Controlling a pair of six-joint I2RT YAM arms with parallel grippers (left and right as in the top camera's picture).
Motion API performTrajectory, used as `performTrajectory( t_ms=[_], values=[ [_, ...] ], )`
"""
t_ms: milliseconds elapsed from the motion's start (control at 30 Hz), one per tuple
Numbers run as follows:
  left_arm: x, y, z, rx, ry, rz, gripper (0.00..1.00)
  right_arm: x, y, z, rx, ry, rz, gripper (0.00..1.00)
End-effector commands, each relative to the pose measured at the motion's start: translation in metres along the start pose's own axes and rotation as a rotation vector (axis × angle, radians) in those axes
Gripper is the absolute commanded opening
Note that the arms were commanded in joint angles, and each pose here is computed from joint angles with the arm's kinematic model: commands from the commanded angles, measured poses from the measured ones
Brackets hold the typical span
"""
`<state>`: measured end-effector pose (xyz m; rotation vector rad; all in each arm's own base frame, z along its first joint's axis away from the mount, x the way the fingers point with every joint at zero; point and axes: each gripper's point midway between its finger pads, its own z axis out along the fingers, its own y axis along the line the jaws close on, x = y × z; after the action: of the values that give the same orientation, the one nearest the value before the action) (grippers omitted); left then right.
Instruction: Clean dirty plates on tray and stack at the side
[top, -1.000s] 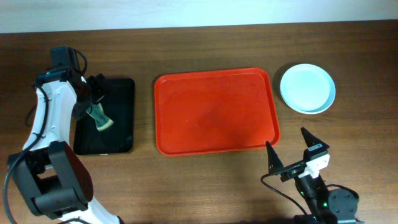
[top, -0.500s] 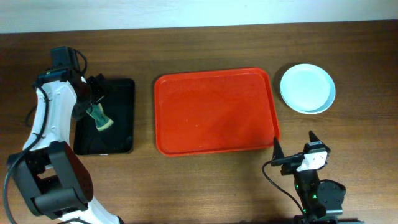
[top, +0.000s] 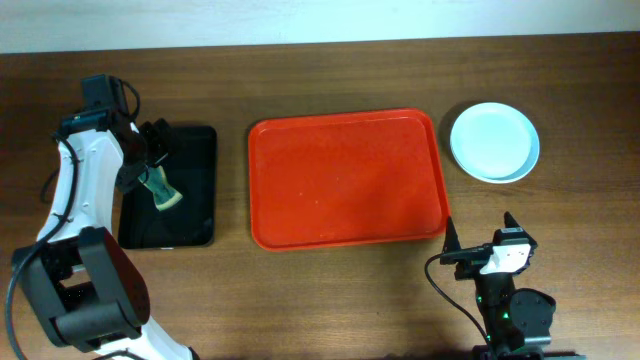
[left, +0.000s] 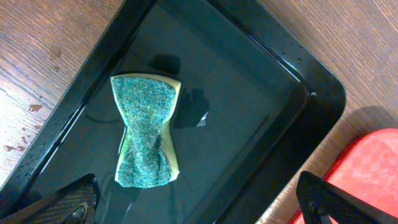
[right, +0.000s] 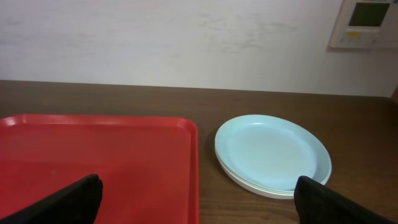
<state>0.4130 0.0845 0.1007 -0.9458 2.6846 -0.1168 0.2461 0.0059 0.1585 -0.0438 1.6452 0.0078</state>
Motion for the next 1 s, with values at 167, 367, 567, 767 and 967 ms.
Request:
performTrajectory(
  t_ms=[167, 367, 567, 767, 967],
  values=[
    [-0.005, -0.002, -0.009, 0.014, -0.022, 0.007, 0.99, 0.003, -0.002, 0.000, 0.014, 0.003, 0.001, 0.99],
    [-0.005, -0.002, -0.009, 0.014, -0.022, 0.007, 0.99, 0.003, -0.002, 0.000, 0.014, 0.003, 0.001, 0.99],
    [-0.005, -0.002, -0.009, 0.014, -0.022, 0.007, 0.99, 0.003, -0.002, 0.000, 0.014, 0.003, 0.001, 0.99],
    [-0.005, -0.002, -0.008, 0.011, -0.021, 0.007, 0.99, 0.003, -0.002, 0.000, 0.014, 0.003, 0.001, 0.99],
    [-0.016, 0.003, -0.043, -0.012, -0.127, 0.010, 0.99, 0.003, -0.002, 0.000, 0.014, 0.003, 0.001, 0.98]
  ],
)
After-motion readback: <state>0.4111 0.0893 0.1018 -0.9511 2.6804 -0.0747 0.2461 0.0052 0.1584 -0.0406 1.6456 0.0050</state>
